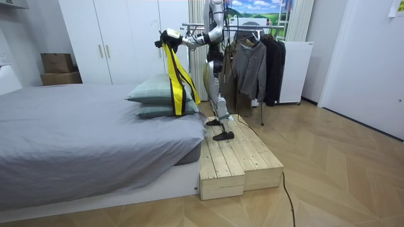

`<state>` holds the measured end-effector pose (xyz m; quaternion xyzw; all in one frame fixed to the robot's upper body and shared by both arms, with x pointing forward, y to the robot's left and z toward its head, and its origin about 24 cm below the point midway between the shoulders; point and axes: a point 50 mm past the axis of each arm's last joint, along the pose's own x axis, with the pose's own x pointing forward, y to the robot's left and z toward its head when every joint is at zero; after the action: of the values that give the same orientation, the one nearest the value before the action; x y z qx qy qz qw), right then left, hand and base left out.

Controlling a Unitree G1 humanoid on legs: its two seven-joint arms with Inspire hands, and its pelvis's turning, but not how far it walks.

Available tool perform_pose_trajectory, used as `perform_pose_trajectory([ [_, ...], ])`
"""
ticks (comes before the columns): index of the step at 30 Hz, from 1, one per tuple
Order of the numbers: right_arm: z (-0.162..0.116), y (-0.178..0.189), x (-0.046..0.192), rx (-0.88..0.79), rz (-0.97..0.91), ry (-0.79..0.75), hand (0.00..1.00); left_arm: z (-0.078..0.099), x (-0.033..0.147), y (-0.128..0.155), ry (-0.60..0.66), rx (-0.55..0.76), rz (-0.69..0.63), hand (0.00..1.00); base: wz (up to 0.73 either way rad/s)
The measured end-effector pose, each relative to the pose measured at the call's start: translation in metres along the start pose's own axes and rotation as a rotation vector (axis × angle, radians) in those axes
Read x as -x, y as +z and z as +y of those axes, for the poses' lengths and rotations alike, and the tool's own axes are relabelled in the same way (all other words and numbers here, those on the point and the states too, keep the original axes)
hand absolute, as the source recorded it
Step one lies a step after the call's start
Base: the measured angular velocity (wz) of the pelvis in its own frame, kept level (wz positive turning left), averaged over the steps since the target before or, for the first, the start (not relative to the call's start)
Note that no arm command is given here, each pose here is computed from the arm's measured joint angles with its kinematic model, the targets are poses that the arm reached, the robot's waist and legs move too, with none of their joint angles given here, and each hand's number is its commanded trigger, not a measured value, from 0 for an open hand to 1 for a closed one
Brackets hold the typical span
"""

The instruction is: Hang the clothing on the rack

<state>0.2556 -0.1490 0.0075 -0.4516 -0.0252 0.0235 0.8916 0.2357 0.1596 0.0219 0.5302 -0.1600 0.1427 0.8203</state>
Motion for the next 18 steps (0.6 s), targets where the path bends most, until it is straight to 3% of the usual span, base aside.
perform_pose_trajectory([
  [7, 0.001, -0.006, -0.001, 0.003, 0.022, -0.047, 0.00, 0.012, -0.011, 0.010, 0.041, 0.015, -0.053, 1.00, 0.06],
  [11, 0.008, 0.003, -0.007, -0.014, -0.003, -0.072, 0.00, 0.027, -0.019, 0.007, 0.099, -0.003, -0.068, 1.00, -0.34],
  [18, 0.004, -0.014, -0.004, -0.049, 0.072, -0.099, 0.00, 0.022, -0.023, 0.026, 0.097, 0.069, -0.117, 1.00, 0.13],
])
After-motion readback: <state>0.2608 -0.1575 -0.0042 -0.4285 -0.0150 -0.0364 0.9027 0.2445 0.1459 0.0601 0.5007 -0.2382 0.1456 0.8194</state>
